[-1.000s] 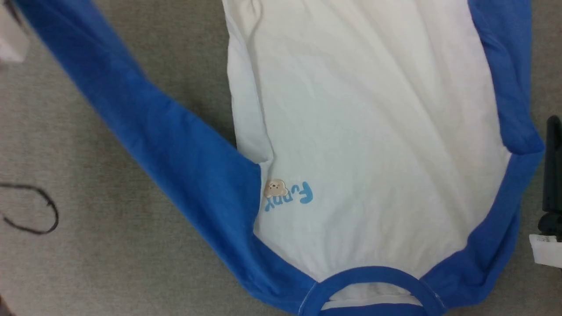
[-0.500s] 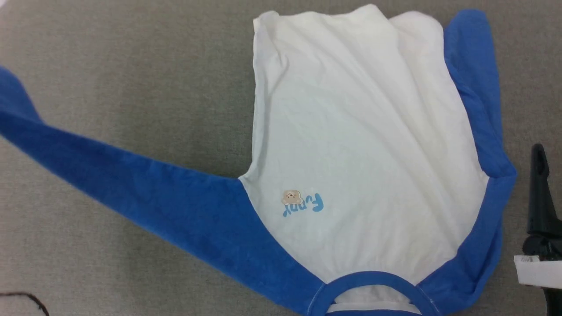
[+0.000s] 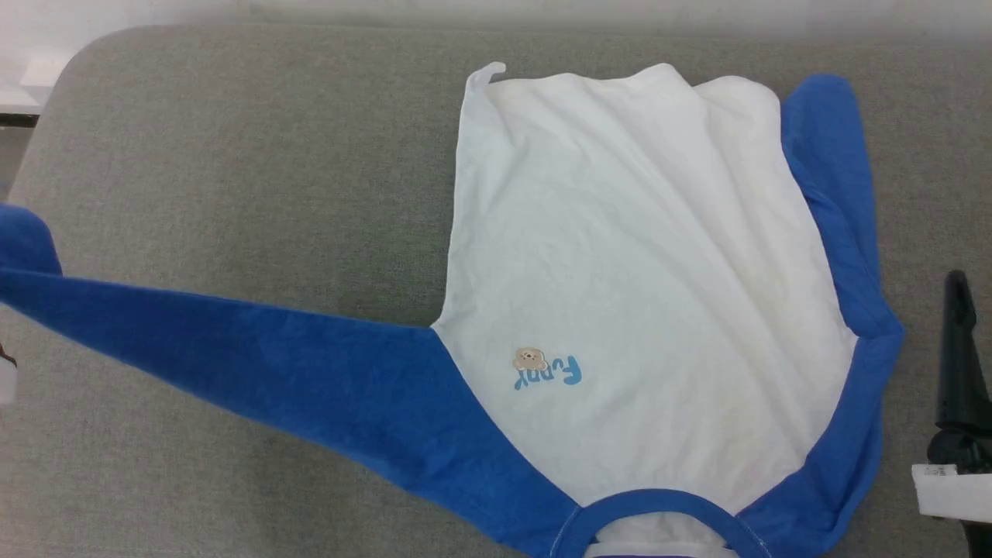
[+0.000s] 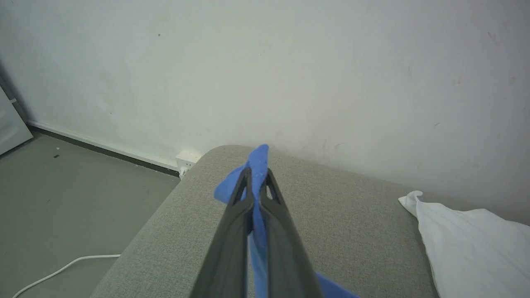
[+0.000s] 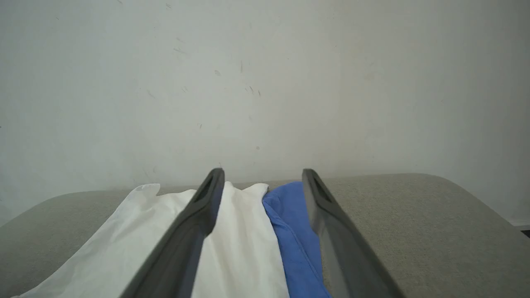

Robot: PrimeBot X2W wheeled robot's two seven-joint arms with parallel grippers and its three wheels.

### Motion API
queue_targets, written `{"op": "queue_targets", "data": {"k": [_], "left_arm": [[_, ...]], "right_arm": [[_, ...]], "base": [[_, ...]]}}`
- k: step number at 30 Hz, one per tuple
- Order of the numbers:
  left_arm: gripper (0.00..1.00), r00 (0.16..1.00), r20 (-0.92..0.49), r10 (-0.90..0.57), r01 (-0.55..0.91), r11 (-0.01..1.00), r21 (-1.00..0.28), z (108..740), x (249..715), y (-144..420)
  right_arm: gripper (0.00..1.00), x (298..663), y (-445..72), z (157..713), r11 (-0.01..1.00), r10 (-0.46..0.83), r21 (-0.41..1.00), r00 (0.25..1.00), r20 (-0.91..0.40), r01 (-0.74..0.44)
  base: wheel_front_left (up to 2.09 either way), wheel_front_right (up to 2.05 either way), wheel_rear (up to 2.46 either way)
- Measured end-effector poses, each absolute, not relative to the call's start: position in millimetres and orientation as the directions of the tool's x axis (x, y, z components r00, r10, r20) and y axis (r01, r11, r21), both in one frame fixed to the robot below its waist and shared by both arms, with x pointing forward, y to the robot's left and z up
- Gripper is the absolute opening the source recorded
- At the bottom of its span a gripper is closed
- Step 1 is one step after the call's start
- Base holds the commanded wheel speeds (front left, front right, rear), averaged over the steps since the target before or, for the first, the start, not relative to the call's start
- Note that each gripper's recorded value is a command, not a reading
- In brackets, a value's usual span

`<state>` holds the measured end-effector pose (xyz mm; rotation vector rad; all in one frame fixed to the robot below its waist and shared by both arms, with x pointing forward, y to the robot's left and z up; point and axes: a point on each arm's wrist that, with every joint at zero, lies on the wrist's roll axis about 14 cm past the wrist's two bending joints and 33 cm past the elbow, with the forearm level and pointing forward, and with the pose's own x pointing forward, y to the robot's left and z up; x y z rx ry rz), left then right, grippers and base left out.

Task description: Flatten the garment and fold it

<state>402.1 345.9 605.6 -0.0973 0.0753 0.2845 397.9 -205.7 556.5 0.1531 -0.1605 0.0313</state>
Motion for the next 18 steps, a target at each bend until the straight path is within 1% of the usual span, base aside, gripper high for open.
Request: {"op": "queue_targets", "data": {"k": [4,7,13,18], "left_arm": [[0.0,0.962,-0.045,0.27,-0.273,0.96,-0.067,618.9,401.4,338.5],[0.0,0.974,-0.009,0.224,-0.224,0.974,-0.039,630.5,404.1,320.9],[0.0,0.998,0.06,0.025,-0.027,0.999,0.022,654.2,418.2,251.2],[0.0,0.971,0.112,-0.213,0.21,0.977,0.044,669.7,422.5,166.6]], "right_arm": [[1.0,395.0,-213.1,561.9,0.99,-0.003,0.136,0.985,0.174,-0.021],[1.0,393.4,-218.8,567.1,0.992,-0.02,0.128,0.982,0.187,-0.004],[1.0,392.0,-223.8,570.2,0.992,-0.035,0.124,0.981,0.192,0.011],[1.0,388.8,-234.2,574.2,0.992,-0.066,0.115,0.977,0.203,0.043]], "base": [[0.0,0.0,0.0],[0.0,0.0,0.0],[0.0,0.0,0.0],[0.0,0.0,0.0]]}}
